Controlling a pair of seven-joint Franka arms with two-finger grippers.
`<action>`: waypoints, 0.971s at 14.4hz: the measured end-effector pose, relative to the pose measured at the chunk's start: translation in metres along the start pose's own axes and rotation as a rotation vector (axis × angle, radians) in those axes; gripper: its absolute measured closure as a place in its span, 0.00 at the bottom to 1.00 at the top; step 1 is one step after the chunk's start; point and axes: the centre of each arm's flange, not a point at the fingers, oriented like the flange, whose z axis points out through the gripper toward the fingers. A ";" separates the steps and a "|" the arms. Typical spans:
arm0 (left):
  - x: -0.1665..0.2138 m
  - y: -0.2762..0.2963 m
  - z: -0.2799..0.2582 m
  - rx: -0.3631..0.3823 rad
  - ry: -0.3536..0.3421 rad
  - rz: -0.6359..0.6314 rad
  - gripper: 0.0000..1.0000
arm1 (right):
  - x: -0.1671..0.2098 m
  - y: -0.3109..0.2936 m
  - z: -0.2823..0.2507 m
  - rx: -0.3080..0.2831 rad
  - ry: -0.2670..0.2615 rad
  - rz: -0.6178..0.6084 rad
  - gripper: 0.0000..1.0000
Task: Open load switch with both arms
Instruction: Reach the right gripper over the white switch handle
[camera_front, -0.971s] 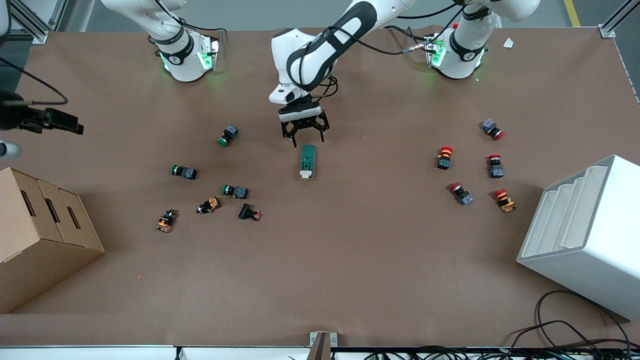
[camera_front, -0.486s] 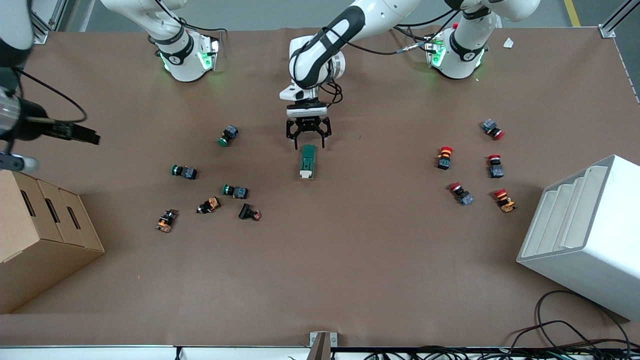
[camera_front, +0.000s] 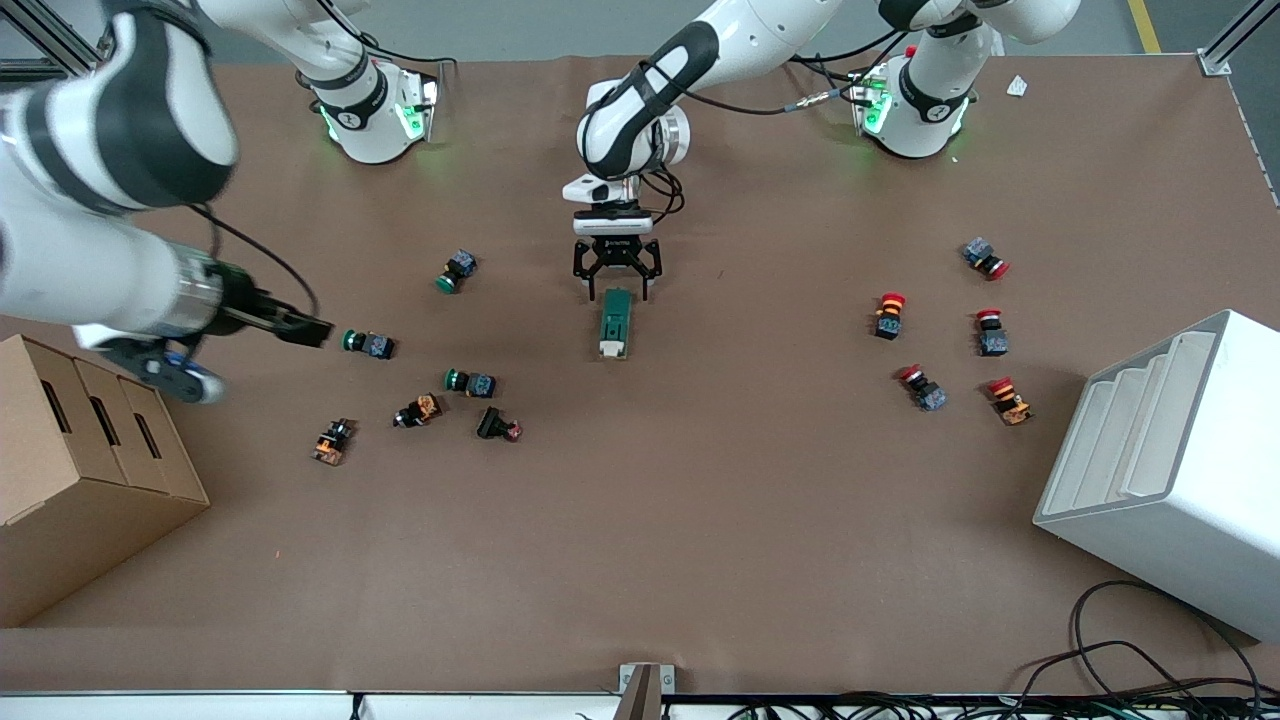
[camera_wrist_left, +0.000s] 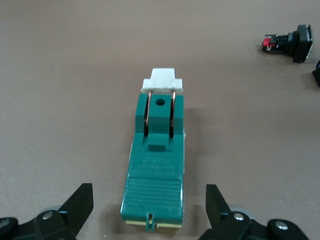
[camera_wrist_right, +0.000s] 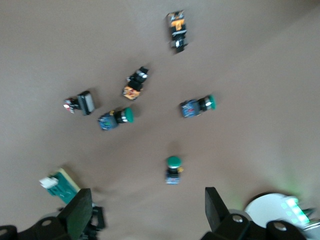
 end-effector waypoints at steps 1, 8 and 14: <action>-0.005 0.000 0.001 0.004 0.004 0.009 0.00 | -0.008 -0.022 0.013 0.004 0.003 0.055 0.00; -0.017 0.005 0.003 -0.005 0.105 -0.047 0.00 | -0.067 -0.155 0.134 -0.002 0.058 0.366 0.00; -0.035 0.001 0.016 -0.005 0.186 -0.029 0.00 | -0.097 -0.205 0.232 -0.035 0.049 0.561 0.00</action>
